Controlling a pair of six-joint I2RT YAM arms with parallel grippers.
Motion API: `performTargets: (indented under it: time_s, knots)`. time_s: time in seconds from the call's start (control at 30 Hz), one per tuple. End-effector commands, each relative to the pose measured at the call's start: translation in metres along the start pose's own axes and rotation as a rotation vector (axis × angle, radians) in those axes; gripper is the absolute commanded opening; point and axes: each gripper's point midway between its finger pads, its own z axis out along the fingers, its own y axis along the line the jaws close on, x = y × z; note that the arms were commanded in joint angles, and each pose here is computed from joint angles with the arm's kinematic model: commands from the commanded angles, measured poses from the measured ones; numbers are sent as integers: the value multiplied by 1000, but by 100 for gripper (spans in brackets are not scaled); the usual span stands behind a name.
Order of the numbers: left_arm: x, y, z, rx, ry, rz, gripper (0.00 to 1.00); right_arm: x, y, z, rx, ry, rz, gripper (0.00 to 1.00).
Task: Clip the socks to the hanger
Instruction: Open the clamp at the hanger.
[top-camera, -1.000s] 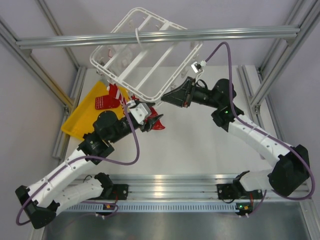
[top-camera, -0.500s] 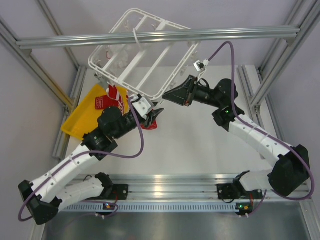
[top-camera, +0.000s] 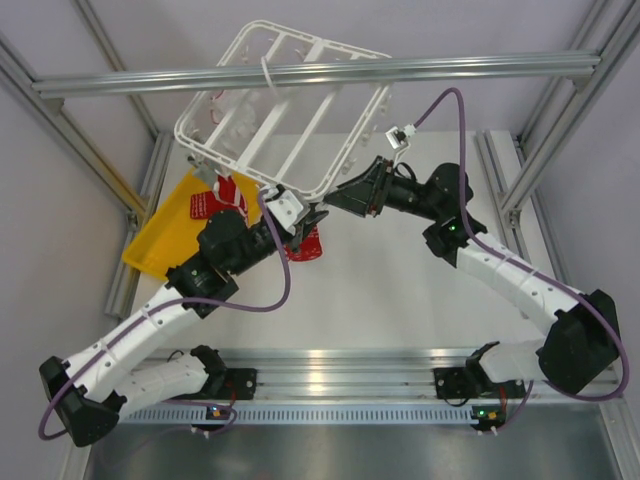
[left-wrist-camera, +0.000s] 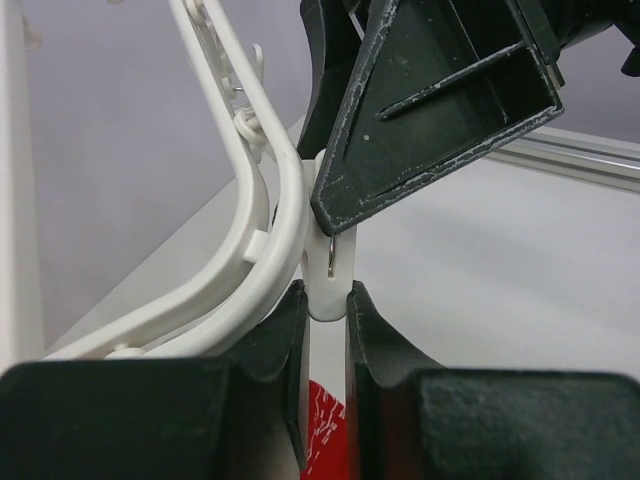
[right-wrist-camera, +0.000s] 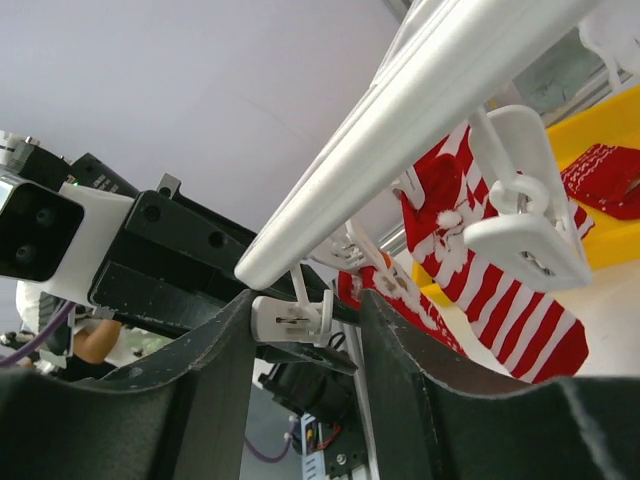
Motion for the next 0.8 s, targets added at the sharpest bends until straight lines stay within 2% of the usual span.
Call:
performTargets:
  time_s: [0.0, 0.03, 0.17, 0.33, 0.37, 0.47, 0.5, 0.53, 0.57, 0.63, 0.67, 0.77]
  knots:
    - [-60, 7, -1, -15, -183, 18, 0, 2, 7, -1, -11, 4, 9, 45]
    - [-61, 8, -2, -17, -186, 18, 0, 2, 7, -1, -12, 3, 8, 46]
    - [-60, 7, -2, -15, -182, 20, 0, 0, 6, -1, -6, -6, -1, 28]
    - [-55, 8, -6, -22, -168, 32, 0, -4, 1, -2, 15, -22, 12, 24]
    - [-54, 7, -7, -22, -165, 31, 0, -5, 1, -2, 13, -26, 10, 14]
    - [-50, 6, -10, -14, -156, 40, 0, -7, 2, -3, 2, -32, -3, 1]
    - [-49, 5, -11, -12, -153, 40, 0, -8, 4, -4, -4, -37, -9, 0]
    - [-48, 5, -12, -11, -149, 39, 8, -9, 5, -3, -9, -35, -10, 0]
    - [-46, 4, -12, -9, -143, 32, 28, -8, 5, -3, -14, -31, -8, 0]
    - [-49, 2, -16, 0, -152, 25, 46, -8, 8, -3, -24, -29, -5, 0]
    - [-47, 1, -17, 2, -148, 15, 58, -8, 8, -3, -25, -28, -4, 0]
    - [-51, 3, -18, -7, -154, 12, 66, -4, 8, -4, -30, -20, 6, 0]
